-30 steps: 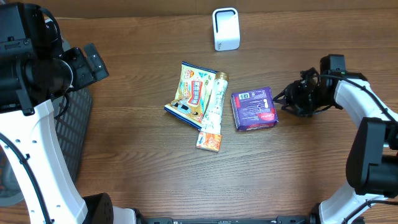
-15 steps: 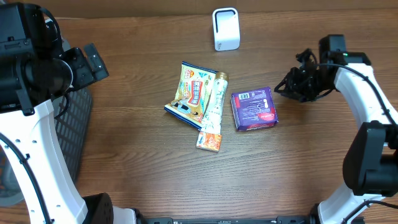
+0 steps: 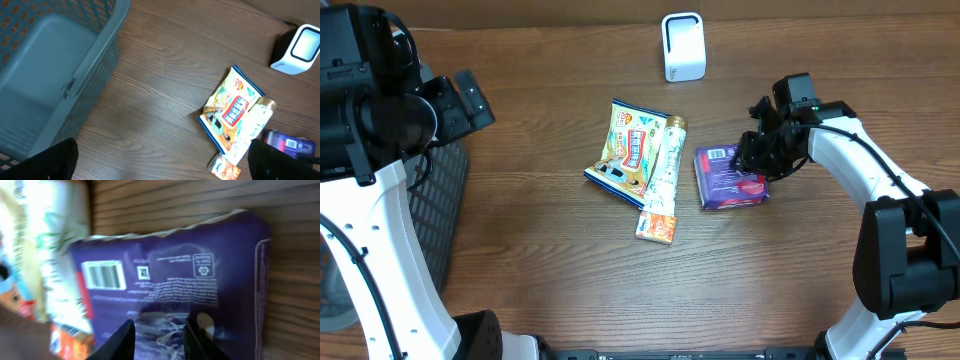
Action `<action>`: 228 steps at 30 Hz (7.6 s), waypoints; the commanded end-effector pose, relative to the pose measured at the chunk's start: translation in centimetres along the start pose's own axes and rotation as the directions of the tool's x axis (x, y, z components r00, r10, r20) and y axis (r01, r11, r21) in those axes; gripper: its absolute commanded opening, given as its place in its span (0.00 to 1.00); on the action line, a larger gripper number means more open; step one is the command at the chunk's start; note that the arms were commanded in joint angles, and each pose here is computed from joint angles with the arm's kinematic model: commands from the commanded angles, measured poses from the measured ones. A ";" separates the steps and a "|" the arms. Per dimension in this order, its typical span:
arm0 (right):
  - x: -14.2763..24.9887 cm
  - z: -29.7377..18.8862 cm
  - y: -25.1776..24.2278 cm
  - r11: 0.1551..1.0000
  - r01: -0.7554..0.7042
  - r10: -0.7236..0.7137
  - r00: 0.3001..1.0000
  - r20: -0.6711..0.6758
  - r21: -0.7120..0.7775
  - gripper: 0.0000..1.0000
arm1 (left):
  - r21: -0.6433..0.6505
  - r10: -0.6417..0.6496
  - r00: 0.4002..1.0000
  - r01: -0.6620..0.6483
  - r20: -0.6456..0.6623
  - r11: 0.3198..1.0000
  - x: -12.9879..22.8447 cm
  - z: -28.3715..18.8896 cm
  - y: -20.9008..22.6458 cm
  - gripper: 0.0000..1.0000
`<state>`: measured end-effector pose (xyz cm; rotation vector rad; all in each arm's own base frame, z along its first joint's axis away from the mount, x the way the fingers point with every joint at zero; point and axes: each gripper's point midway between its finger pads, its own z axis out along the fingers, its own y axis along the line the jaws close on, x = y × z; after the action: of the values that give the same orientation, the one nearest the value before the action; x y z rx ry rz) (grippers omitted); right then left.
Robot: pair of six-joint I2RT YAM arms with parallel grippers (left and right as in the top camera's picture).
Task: Scan the item barcode
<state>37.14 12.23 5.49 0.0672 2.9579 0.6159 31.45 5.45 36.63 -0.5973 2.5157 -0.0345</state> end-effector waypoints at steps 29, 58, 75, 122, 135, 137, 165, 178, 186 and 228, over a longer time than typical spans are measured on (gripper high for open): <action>-4.6 -10.4 -14.2 0.860 -0.400 0.328 0.909 0.257 0.316 0.54 | 0.000 -0.018 1.000 0.018 -0.008 1.000 0.0 0.3 0.1 1.00; -3.2 -5.9 -8.4 0.949 -0.307 0.298 0.948 0.114 0.074 0.66 | 0.000 -0.018 1.000 0.018 -0.008 1.000 0.0 0.3 0.1 1.00; -2.0 -4.9 -7.5 0.981 -0.196 0.195 0.979 0.052 0.006 1.00 | 0.000 -0.018 1.000 0.018 -0.008 1.000 0.0 0.3 0.1 1.00; 1.9 0.3 -5.9 0.960 -0.180 0.182 0.983 -0.010 -0.216 0.85 | 0.000 -0.018 1.000 0.018 -0.008 1.000 0.0 0.3 0.1 1.00; 0.1 -0.9 -3.9 0.918 -0.135 0.161 0.986 0.040 -0.373 0.85 | 0.000 -0.018 1.000 0.018 -0.008 1.000 0.0 0.3 0.1 1.00; -0.3 -1.1 -3.5 0.909 -0.119 0.154 0.986 0.056 -0.399 0.85 | 0.000 -0.018 1.000 0.018 -0.008 1.000 0.0 0.3 0.1 1.00; 0.2 1.0 -5.6 0.923 -0.202 0.240 0.968 0.078 -0.327 0.68 | 0.000 -0.018 1.000 0.018 -0.008 1.000 0.0 0.3 0.1 1.00; -1.9 -0.7 -5.6 0.932 -0.206 0.247 0.963 0.106 -0.297 0.11 | 0.000 -0.018 1.000 0.018 -0.008 1.000 0.0 0.3 0.1 1.00; -4.0 -5.5 -8.4 0.960 -0.281 0.278 0.951 0.138 0.001 0.04 | 0.000 -0.018 1.000 0.018 -0.008 1.000 0.0 0.3 0.1 1.00; -3.0 -14.2 -9.3 0.812 -0.337 0.274 0.941 0.198 0.477 0.35 | 0.000 -0.018 1.000 0.018 -0.008 1.000 0.0 0.3 0.1 1.00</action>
<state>36.83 1.42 13.41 0.4598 3.0024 -0.1961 31.45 5.45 36.63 -0.5978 2.5156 -0.0347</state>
